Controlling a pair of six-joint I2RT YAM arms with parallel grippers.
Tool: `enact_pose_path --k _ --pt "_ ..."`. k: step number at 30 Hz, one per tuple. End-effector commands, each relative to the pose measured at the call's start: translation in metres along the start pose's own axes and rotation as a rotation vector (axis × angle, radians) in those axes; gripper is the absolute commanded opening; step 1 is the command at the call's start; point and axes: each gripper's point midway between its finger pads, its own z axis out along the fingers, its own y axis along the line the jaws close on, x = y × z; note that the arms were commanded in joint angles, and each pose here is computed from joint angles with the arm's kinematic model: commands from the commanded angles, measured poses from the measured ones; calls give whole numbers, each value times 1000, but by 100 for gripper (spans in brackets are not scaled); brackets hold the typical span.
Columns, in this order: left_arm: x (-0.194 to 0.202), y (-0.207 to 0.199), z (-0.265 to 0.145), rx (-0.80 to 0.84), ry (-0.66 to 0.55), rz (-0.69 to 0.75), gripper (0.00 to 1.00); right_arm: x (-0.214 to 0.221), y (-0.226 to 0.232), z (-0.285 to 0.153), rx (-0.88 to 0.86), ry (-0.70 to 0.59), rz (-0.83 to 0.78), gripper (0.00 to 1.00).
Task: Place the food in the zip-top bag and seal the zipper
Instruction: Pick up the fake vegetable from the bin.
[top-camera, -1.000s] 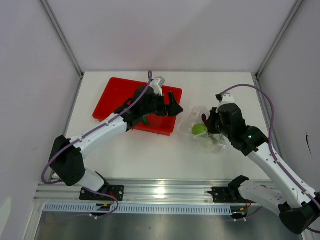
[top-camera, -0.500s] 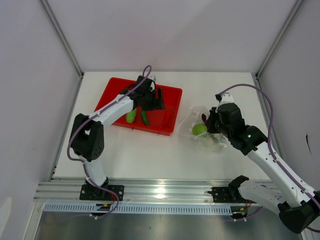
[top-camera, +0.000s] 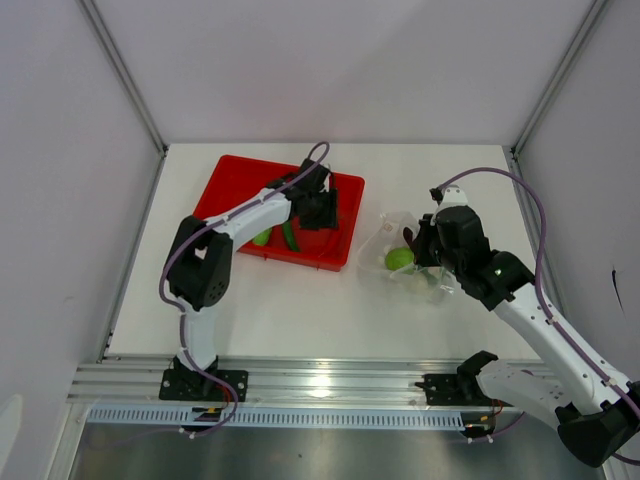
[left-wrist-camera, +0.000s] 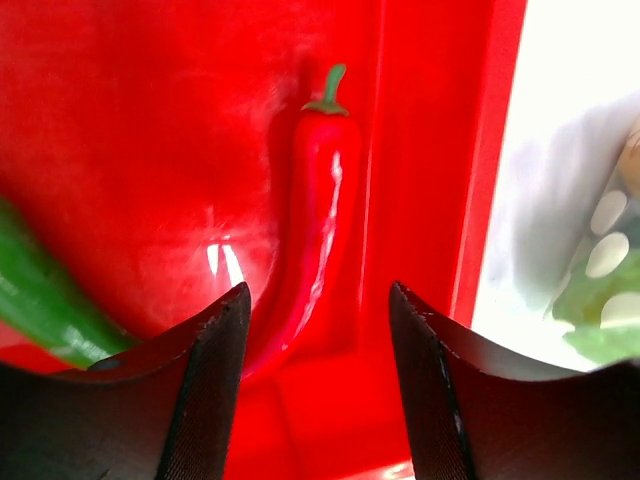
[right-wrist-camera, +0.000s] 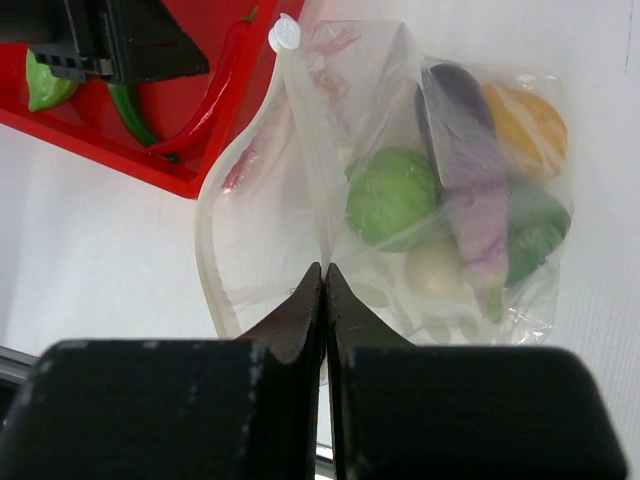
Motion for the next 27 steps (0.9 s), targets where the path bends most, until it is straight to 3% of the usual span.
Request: enact_pose_path --k 1,12,22,26,27 --pt "-13 -5 3 -35 -22 6 61 -8 2 1 -8 -36 8 0" --pt "-7 7 35 -121 54 -19 65 -8 0 0 -2 -39 8 0" --pt "11 -2 51 -71 129 -25 64 -9 3 -2 -16 -39 12 0" --pt "16 -2 53 -57 136 -33 50 -10 4 -3 -23 -44 22 0" --pt "17 -4 53 -49 139 -34 40 -9 4 -3 -23 -43 22 0"
